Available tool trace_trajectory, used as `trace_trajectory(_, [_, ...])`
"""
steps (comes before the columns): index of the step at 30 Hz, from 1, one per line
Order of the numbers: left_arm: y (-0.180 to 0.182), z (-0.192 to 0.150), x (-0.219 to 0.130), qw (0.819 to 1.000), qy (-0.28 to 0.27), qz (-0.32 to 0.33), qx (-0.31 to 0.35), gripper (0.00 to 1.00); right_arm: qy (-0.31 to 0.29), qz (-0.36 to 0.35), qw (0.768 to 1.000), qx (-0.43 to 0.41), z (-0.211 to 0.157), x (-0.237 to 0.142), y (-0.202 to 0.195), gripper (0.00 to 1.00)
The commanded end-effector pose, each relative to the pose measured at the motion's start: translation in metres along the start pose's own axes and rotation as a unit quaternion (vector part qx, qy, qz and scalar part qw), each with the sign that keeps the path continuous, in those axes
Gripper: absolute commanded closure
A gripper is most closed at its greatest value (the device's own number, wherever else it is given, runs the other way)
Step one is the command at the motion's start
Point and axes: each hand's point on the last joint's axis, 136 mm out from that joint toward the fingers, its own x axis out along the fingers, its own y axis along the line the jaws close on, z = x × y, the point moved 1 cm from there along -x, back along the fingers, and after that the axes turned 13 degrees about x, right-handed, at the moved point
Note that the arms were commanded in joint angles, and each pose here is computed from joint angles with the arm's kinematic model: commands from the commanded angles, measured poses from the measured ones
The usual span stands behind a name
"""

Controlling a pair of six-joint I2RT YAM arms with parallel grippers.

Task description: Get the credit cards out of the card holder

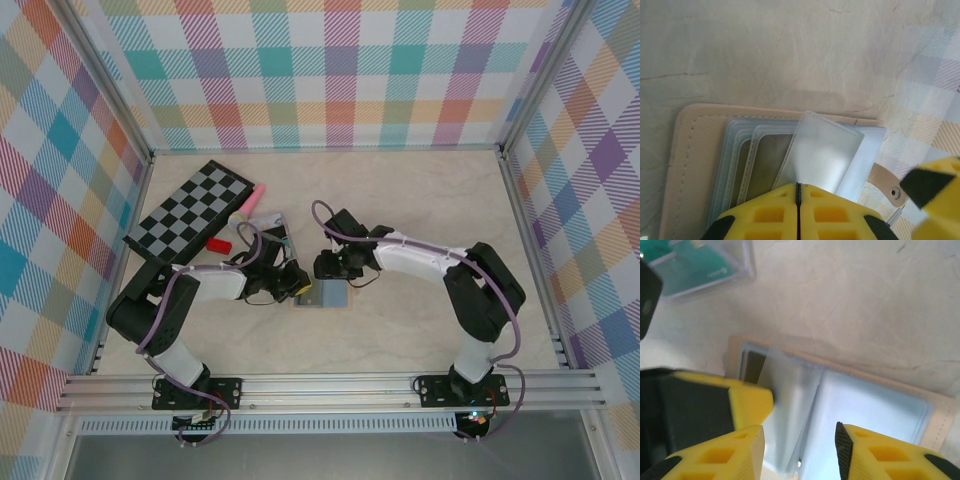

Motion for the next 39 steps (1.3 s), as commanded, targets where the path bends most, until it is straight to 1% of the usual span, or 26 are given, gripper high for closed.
trace_trajectory(1, [0.014,-0.009,0.004,1.0,0.015,0.024,-0.005,0.95,0.037,-0.011,0.999,0.028,-0.003,0.007,0.001,0.55])
trace_trajectory(4, [0.013,-0.009,0.005,1.0,0.014,0.023,-0.004,0.96,0.049,-0.029,0.998,0.028,0.0,0.016,0.001,0.53])
trace_trajectory(9, [0.011,-0.008,0.003,1.0,0.014,0.019,-0.002,0.99,0.067,-0.047,0.996,0.03,-0.001,0.03,-0.003,0.54])
trace_trajectory(11, [0.01,-0.008,0.003,1.0,0.014,0.019,-0.002,1.0,0.07,-0.059,0.995,0.032,0.0,0.034,-0.007,0.57])
trace_trajectory(16, [-0.002,-0.003,-0.007,1.0,-0.001,0.009,0.005,1.0,0.074,-0.092,0.993,0.032,-0.001,0.042,-0.02,0.68])
trace_trajectory(19, [-0.007,0.0,-0.018,1.0,-0.011,0.017,0.013,0.93,0.077,-0.112,0.99,0.032,-0.003,0.046,-0.03,0.74])
trace_trajectory(21, [-0.001,-0.001,-0.026,0.999,-0.015,0.045,0.016,0.85,0.08,-0.124,0.989,0.033,-0.005,0.048,-0.035,0.77])
trace_trajectory(24, [0.011,-0.005,-0.036,0.996,-0.012,0.087,0.022,0.75,0.081,-0.131,0.988,0.034,-0.006,0.051,-0.039,0.79])
trace_trajectory(28, [0.012,-0.009,-0.038,0.996,-0.006,0.089,0.023,0.66,0.08,-0.128,0.988,0.033,-0.005,0.051,-0.038,0.8])
trace_trajectory(31, [0.008,-0.012,-0.037,0.997,0.002,0.075,0.028,0.64,0.079,-0.126,0.988,0.033,-0.005,0.051,-0.037,0.8])
trace_trajectory(39, [-0.001,-0.014,-0.034,0.998,0.008,0.044,0.038,0.64,0.08,-0.124,0.988,0.033,-0.005,0.054,-0.038,0.81])
